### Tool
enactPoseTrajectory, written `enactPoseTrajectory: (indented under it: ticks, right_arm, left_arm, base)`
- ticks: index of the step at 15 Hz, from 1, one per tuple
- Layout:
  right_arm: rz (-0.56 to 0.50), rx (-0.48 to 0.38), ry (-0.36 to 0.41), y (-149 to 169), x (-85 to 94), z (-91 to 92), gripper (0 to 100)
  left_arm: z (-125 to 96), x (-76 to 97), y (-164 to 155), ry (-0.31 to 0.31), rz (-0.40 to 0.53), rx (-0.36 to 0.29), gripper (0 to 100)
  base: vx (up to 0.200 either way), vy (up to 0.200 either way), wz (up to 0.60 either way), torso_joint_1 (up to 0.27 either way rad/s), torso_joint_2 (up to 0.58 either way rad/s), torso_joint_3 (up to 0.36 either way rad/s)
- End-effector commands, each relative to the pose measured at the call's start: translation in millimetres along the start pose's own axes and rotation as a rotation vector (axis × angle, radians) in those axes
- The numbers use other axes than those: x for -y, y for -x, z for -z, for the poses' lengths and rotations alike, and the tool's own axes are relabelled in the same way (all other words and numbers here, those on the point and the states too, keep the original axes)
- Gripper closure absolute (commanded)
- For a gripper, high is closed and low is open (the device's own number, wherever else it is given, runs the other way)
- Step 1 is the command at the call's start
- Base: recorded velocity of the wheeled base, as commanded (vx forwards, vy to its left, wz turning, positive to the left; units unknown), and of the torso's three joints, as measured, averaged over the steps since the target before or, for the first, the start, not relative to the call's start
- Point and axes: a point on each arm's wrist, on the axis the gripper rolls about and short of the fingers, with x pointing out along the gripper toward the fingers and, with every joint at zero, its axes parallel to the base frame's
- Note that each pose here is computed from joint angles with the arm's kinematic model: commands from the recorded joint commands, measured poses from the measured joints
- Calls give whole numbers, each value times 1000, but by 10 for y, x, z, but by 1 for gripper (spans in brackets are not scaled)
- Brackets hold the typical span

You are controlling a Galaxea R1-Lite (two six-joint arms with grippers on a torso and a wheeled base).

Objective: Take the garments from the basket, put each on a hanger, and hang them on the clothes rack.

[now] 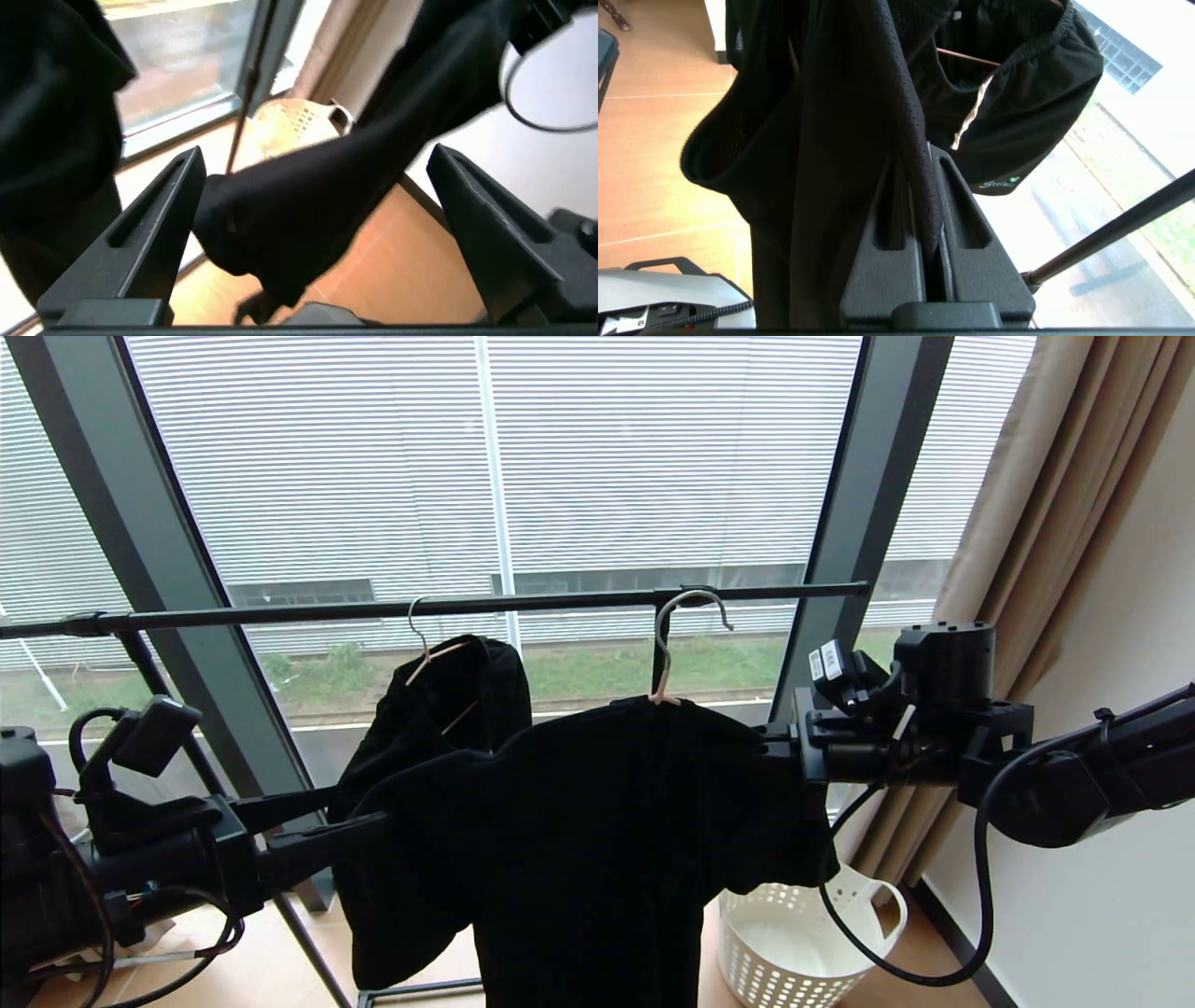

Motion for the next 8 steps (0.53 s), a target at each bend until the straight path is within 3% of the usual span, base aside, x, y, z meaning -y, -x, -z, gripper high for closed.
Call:
enactPoseTrajectory:
  ticks: [1,8]
  right_arm:
    - [3,0,-2,8,10,0,100]
    - [-13,19,10,47,-20,-63,100]
  left_arm:
    - [57,-6,-1,-1,16,-17,0]
    - [122,-58,-56,1,14,-50,0]
  base:
    - [0,0,0,0,0,0]
    - [0,0,0,0,0,0]
